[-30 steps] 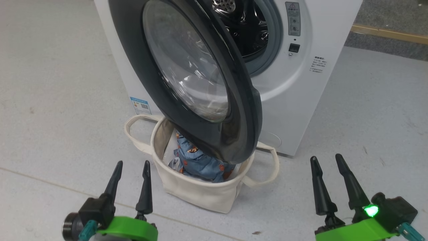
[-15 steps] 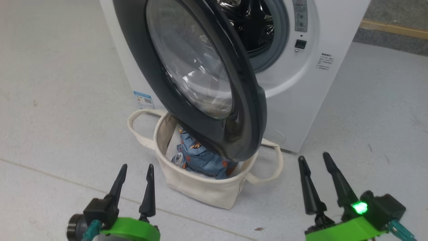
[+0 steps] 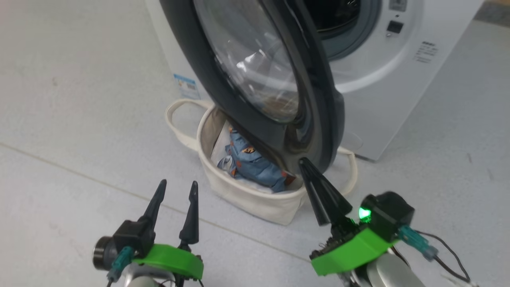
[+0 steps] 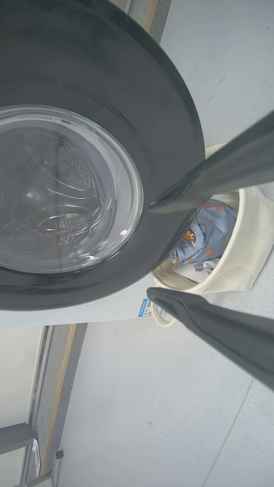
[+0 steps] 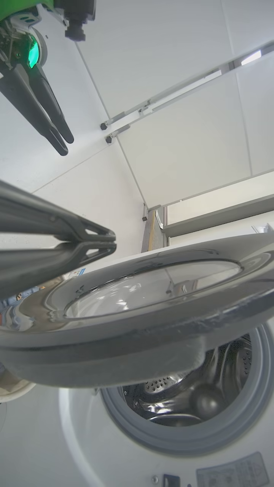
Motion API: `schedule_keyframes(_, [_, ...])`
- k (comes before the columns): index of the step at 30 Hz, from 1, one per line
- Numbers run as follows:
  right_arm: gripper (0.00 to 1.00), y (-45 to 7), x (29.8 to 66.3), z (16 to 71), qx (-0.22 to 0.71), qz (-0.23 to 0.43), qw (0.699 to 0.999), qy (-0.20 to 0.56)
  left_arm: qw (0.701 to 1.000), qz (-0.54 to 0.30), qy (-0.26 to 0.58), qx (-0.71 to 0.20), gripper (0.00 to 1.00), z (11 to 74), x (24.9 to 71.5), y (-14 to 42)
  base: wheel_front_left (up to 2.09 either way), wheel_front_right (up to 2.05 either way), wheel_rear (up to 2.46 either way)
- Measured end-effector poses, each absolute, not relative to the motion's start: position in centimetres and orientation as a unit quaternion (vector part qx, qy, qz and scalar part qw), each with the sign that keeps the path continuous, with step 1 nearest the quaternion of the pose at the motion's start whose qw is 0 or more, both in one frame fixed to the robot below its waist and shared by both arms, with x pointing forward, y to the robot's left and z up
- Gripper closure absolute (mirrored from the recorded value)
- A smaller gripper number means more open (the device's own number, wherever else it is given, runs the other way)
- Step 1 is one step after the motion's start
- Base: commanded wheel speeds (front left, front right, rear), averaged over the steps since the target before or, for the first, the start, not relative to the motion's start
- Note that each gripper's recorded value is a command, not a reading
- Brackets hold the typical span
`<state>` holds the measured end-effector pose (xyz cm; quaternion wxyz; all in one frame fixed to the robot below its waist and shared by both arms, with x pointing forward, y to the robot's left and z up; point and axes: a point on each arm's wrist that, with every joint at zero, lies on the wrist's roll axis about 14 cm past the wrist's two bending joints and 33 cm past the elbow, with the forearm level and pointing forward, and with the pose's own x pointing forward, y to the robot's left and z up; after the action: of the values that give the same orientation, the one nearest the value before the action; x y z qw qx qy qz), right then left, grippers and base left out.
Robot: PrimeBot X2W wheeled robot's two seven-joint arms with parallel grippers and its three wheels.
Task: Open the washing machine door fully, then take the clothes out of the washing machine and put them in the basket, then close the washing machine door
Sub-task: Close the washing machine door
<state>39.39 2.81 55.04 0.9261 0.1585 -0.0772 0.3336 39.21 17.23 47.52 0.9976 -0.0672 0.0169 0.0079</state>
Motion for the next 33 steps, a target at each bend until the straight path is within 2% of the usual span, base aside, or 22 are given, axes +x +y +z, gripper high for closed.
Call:
schedule_keyframes(7, [1.00,3.9,42.2,54.2,0.151,0.341,0.925,-0.073,0.997,0.010,0.031,-0.070,0.00,46.6,39.8,17.0,0.00,0.00,0.00])
schedule_keyframes(23, [1.00,-0.1,48.6,53.1,0.163,0.266,0.947,-0.081,0.996,-0.001,0.052,-0.067,0.00,44.9,42.0,16.1,0.00,0.00,0.00])
schedule_keyframes(33, [1.00,-4.0,55.4,53.0,0.176,0.200,0.958,-0.104,0.996,-0.010,0.057,-0.065,0.00,43.9,44.7,15.3,0.00,0.00,0.00])
